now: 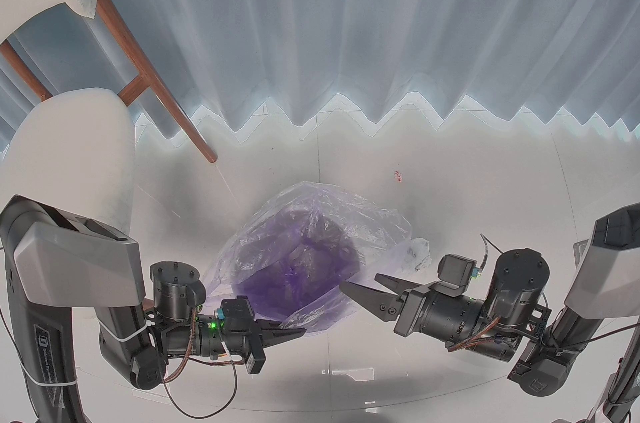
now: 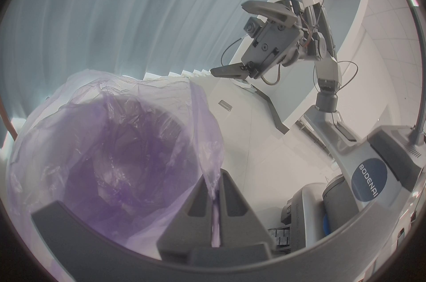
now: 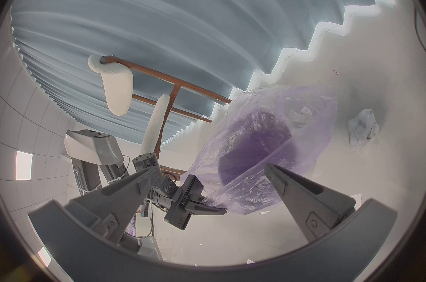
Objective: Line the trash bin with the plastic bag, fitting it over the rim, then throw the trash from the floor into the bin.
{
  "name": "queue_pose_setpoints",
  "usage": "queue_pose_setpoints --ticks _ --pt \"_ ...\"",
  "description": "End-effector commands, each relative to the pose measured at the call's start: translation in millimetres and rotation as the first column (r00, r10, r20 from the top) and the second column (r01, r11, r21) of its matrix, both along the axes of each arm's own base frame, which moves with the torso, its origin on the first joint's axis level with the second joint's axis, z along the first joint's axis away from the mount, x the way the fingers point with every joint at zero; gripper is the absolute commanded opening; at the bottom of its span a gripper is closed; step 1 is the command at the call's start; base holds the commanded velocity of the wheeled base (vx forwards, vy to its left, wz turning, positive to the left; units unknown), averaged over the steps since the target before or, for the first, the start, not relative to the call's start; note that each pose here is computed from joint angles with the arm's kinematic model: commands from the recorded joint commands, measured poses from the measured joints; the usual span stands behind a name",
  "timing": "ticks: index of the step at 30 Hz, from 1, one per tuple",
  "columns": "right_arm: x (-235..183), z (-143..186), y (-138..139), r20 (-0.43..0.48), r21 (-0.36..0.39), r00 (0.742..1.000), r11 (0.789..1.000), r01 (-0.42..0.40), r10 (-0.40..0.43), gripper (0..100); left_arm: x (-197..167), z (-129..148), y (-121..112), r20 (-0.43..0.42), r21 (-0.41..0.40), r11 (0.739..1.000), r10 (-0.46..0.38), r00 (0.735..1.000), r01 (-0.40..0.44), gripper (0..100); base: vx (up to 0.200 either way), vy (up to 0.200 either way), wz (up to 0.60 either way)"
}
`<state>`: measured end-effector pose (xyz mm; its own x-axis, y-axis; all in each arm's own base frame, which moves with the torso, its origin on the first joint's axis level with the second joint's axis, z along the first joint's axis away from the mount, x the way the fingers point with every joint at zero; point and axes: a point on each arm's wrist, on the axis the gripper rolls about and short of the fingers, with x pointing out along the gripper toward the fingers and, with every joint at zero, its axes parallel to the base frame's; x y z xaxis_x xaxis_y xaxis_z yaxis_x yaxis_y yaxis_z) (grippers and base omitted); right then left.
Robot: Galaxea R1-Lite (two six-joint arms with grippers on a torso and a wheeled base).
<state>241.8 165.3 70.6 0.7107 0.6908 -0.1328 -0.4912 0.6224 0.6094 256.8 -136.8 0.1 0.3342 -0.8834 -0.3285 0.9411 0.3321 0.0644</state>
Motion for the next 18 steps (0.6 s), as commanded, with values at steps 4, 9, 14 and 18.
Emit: queue_pose_setpoints --ticks 4,9,14,18 --pt "1.0 -1.4 0.8 0.006 0.003 1.0 1.0 -0.002 0.002 100 2.5 4.2 0.8 -0.02 -0.045 0.999 0.026 0.999 -0.027 0 -0.2 0.0 0.0" --pt "1.1 -1.8 0.8 0.005 0.002 1.0 1.0 -0.001 0.001 100 0.0 6.9 2.0 -0.017 -0.044 0.999 0.03 0.999 -0.031 0 -0.2 0.0 0.0" --pt "1.2 -2.3 0.9 0.003 0.002 1.0 1.0 -0.001 0.001 100 -0.2 7.2 2.2 -0.007 -0.038 0.999 0.031 0.999 -0.032 0 -0.2 0.0 0.0" --pt "3.7 -2.3 -0.7 0.006 0.003 1.0 1.0 0.009 -0.009 100 2.4 5.1 3.4 0.029 -0.003 0.995 0.095 0.995 -0.095 0 0.0 0.0 0.0"
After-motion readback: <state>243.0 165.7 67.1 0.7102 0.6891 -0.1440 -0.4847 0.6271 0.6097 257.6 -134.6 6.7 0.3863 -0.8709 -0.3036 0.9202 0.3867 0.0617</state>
